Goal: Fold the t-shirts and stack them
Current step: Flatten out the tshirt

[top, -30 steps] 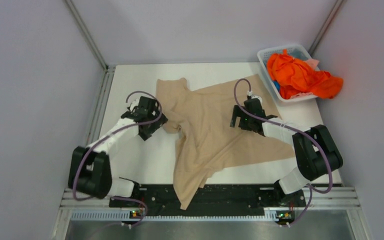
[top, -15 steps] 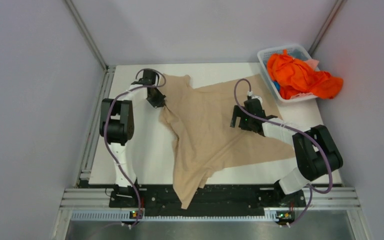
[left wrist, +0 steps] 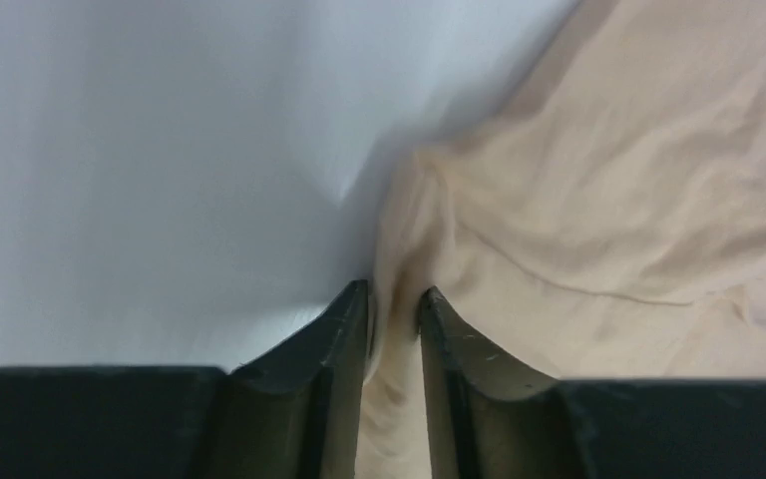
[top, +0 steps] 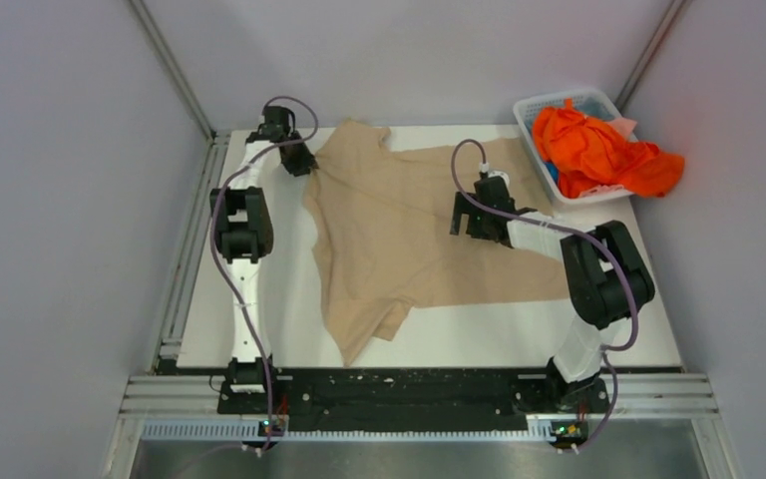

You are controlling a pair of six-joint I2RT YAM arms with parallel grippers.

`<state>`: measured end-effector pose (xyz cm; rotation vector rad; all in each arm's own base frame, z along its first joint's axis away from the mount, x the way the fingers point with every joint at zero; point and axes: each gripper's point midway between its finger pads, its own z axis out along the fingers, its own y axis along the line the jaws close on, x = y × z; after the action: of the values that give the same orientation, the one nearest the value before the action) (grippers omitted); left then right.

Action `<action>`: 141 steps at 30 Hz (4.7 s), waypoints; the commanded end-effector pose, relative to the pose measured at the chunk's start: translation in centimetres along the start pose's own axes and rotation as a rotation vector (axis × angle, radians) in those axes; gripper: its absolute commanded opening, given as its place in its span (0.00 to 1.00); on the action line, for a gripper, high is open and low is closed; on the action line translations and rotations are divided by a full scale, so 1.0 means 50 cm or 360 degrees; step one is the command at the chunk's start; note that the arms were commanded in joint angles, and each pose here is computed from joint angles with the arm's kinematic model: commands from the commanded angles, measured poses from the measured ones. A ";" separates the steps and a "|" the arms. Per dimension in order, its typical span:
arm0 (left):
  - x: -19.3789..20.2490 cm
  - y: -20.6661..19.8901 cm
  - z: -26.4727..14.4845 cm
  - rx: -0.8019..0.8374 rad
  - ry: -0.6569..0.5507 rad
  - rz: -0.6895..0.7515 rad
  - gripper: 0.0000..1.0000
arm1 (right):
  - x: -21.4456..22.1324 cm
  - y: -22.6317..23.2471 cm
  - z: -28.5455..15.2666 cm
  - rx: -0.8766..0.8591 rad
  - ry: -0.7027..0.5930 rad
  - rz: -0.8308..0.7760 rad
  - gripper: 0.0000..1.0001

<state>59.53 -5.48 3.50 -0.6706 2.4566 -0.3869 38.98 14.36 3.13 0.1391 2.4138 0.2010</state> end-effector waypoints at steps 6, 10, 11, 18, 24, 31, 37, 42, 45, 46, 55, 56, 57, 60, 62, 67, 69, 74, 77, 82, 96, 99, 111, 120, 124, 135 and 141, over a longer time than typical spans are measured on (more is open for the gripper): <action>-0.114 -0.026 -0.104 0.0217 -0.0131 0.0084 0.85 | -0.091 0.023 0.015 0.0018 -0.0096 -0.0056 0.99; -0.068 -0.042 -0.211 0.0215 -0.0172 0.0079 0.99 | -0.117 0.020 -0.042 0.0016 -0.0185 -0.0024 0.99; -0.042 -0.043 -0.239 0.0227 -0.0160 0.0062 0.99 | -0.115 0.015 -0.056 0.0019 -0.0200 -0.0009 0.99; 0.228 -0.083 -0.327 0.0462 0.0026 0.0006 0.99 | -0.045 -0.045 -0.133 0.0106 -0.0222 0.0136 0.99; 0.367 -0.032 -0.313 0.0354 0.0122 -0.0041 0.99 | -0.012 -0.071 -0.185 0.0106 -0.0273 0.0233 0.99; 0.435 0.029 -0.260 0.0239 0.0215 -0.0140 0.99 | -0.007 -0.084 -0.223 0.0085 -0.0353 0.0273 0.99; 0.427 0.125 -0.265 -0.0142 0.0121 -0.0114 0.99 | 0.006 -0.089 -0.227 0.0098 -0.0321 0.0255 0.99; 0.351 0.172 -0.281 -0.0302 -0.0049 -0.0105 0.99 | 0.034 -0.044 -0.226 -0.0080 -0.0230 0.0120 0.98; 0.311 0.161 -0.270 -0.0261 -0.0051 -0.0105 0.99 | 0.058 0.067 -0.243 -0.0325 -0.0246 -0.0186 0.98; 0.302 0.158 -0.264 -0.0255 -0.0045 -0.0104 0.99 | 0.077 0.122 -0.252 -0.0454 -0.0237 -0.0322 0.98; 0.323 0.127 -0.240 -0.0107 0.0082 -0.0125 0.99 | 0.288 0.495 -0.345 -0.1413 -0.0245 -0.1358 0.90; 0.325 0.129 -0.240 -0.0113 0.0084 -0.0127 0.99 | 0.308 0.515 -0.346 -0.1461 -0.0212 -0.1388 0.88; 0.328 0.133 -0.238 -0.0122 0.0092 -0.0128 0.99 | 0.328 0.526 -0.331 -0.1485 -0.0160 -0.1409 0.86; 0.332 0.132 -0.234 -0.0115 0.0107 -0.0134 0.99 | 0.350 0.552 -0.307 -0.1502 -0.0079 -0.1414 0.76; 0.331 0.130 -0.233 -0.0111 0.0109 -0.0132 0.99 | 0.370 0.553 -0.294 -0.1504 -0.0010 -0.1428 0.70; 0.326 0.131 -0.233 -0.0124 0.0103 -0.0133 0.99 | 0.411 0.543 -0.295 -0.1548 0.0076 -0.1427 0.68; 0.326 0.131 -0.232 -0.0122 0.0102 -0.0135 0.99 | 0.422 0.543 -0.302 -0.1600 0.0091 -0.1419 0.69; 0.330 0.130 -0.229 -0.0114 0.0114 -0.0137 0.99 | 0.428 0.552 -0.283 -0.1582 0.0096 -0.1391 0.69; 0.328 0.134 -0.228 -0.0130 0.0107 -0.0130 0.99 | 0.423 0.549 -0.298 -0.1601 0.0050 -0.1359 0.69; 0.325 0.135 -0.232 -0.0137 0.0107 -0.0119 0.99 | 0.403 0.519 -0.320 -0.1555 -0.0055 -0.1266 0.69; 0.326 0.139 -0.231 -0.0141 0.0120 -0.0097 0.99 | 0.428 0.546 -0.319 -0.1674 -0.0001 -0.1260 0.69; 0.322 0.141 -0.232 -0.0154 0.0117 -0.0096 0.99 | 0.444 0.548 -0.310 -0.1684 0.0041 -0.1251 0.69; 0.313 0.144 -0.231 -0.0160 0.0108 -0.0107 0.99 | 0.521 0.460 -0.286 -0.1524 0.0318 -0.1168 0.67; 0.299 0.157 -0.225 -0.0210 0.0096 -0.0111 0.99 | 0.608 0.275 -0.300 -0.1181 0.0707 -0.1062 0.66; 0.297 0.155 -0.224 -0.0201 0.0101 -0.0101 0.99 | 0.607 0.252 -0.311 -0.1133 0.0740 -0.1057 0.67; 0.240 0.088 -0.301 -0.0044 -0.0009 -0.0054 0.99 | 0.314 0.396 -0.426 -0.1230 -0.0090 -0.0802 0.99; 0.254 0.039 -0.403 -0.0032 -0.0139 0.0080 0.99 | 0.134 0.270 -0.419 -0.0777 -0.0418 -0.0279 0.99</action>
<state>38.39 -6.89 7.13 -0.7403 2.5119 -0.3327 15.42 31.82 14.00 -0.6545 2.0504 0.8282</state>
